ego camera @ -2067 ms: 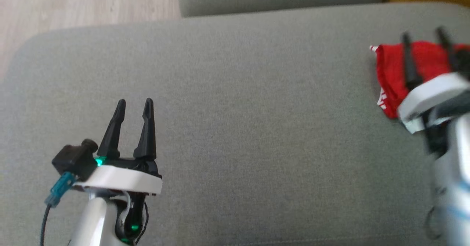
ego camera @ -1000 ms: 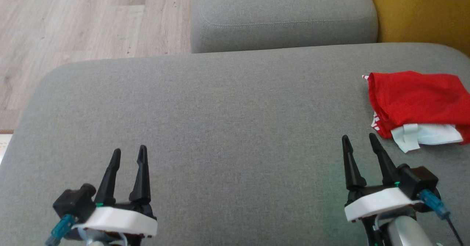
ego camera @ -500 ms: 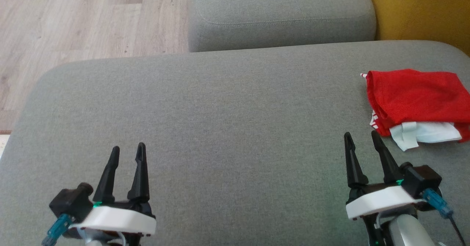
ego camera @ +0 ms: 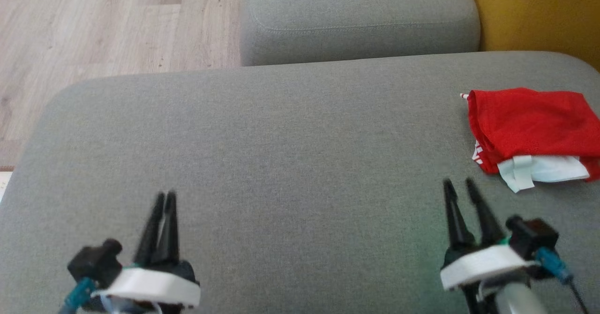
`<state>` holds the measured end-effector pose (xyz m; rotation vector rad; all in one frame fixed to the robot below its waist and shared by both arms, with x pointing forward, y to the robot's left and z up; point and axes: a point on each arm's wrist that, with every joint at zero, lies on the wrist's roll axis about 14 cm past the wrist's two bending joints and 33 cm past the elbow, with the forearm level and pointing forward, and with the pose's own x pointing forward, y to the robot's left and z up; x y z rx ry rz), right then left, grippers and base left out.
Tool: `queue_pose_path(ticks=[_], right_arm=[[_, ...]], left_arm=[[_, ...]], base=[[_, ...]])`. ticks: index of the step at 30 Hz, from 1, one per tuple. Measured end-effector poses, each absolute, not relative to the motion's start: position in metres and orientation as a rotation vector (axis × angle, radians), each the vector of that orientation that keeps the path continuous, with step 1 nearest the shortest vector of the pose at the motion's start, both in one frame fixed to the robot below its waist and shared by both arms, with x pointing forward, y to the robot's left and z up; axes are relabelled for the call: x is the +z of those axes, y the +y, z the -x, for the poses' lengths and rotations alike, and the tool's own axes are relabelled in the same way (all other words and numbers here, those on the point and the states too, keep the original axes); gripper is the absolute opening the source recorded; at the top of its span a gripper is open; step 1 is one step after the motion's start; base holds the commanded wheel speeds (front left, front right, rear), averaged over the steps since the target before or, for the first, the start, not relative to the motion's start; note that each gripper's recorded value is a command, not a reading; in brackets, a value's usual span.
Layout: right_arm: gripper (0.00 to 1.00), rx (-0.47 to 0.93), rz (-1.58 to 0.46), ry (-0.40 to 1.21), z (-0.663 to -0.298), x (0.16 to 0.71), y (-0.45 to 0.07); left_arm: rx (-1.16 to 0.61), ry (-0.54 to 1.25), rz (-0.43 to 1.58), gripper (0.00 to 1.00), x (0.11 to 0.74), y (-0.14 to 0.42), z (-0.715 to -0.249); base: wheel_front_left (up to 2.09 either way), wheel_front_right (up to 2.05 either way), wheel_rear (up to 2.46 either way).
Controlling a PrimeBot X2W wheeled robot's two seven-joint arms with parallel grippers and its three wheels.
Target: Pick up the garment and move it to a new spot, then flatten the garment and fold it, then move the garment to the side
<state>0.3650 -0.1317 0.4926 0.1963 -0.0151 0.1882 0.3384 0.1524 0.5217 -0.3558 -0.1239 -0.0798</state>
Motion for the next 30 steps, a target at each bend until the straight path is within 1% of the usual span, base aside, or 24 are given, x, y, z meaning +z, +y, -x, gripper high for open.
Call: queue_pose_path(ticks=[4,6,30], right_arm=[[0.00,0.170,-0.201,0.094,-0.348,0.457,-0.135],[0.00,0.159,-0.223,0.123,-0.342,0.449,-0.136],[0.00,0.059,-0.484,0.142,-0.349,0.451,-0.154]], left_arm=[[-0.057,-0.021,0.363,0.00,0.488,0.153,-0.327],[-0.048,0.009,0.381,0.00,0.480,0.154,-0.323],[0.013,0.062,0.610,0.00,0.472,0.164,-0.330]], base=[[0.00,0.00,0.00],[0.00,0.00,0.00],[0.00,0.00,0.00]])
